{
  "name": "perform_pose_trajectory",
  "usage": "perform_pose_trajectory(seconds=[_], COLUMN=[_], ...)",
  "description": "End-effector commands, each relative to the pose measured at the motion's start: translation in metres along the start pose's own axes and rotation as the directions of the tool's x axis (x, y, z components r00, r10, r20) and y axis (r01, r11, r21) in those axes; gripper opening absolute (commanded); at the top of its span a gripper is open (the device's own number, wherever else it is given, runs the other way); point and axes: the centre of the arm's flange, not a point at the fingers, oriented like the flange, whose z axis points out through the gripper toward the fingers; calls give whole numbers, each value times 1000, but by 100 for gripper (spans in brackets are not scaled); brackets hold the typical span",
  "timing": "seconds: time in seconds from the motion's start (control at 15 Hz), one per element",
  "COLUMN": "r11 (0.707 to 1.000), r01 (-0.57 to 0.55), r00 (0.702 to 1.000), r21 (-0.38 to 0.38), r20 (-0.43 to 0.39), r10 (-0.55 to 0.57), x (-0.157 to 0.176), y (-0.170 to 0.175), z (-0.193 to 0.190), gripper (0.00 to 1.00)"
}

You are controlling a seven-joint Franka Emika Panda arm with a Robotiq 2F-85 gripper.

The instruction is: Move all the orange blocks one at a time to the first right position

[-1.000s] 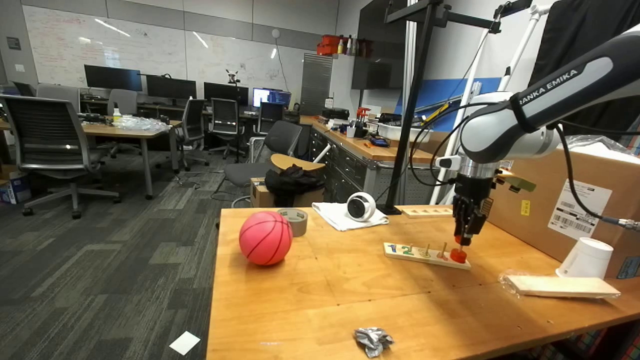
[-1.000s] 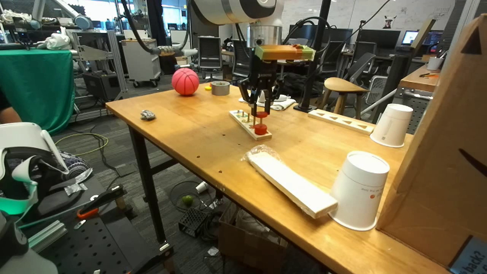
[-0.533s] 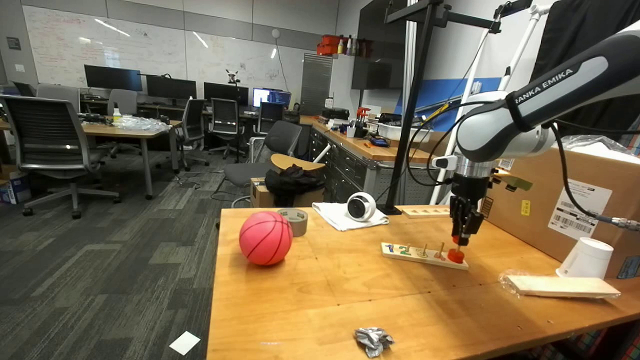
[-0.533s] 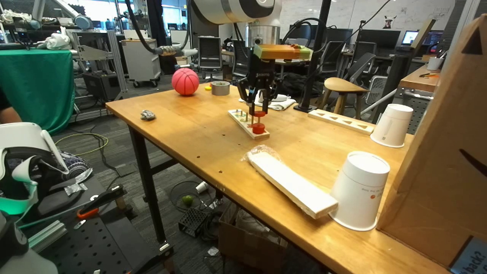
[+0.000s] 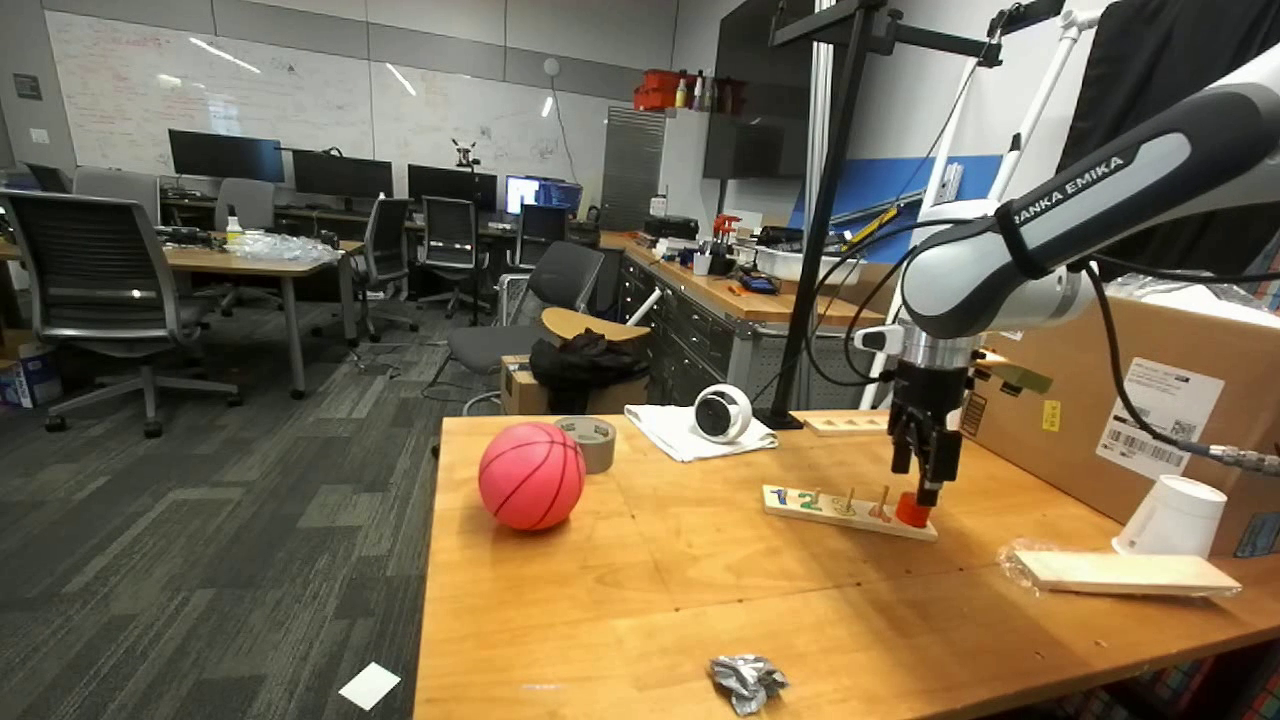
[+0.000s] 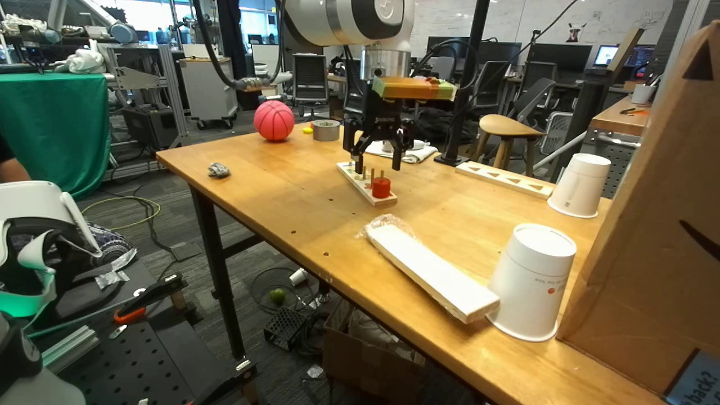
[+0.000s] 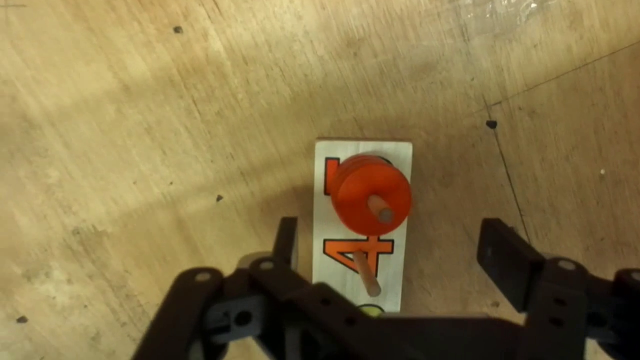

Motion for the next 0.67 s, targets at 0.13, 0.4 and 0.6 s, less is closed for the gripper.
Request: perform_pose_trajectory(seconds=[0.13,0.4,0.6], r11=[996,997,997], r01=[38,40,38], r00=[997,998,998], r21=[-78,-70,-69], r20=[-65,-49,-50], r10=[-43,-44,-41], x=[29,31,30], y=[-3,-4,-4], z=[-47,-38,-37], gripper=[100,100,100])
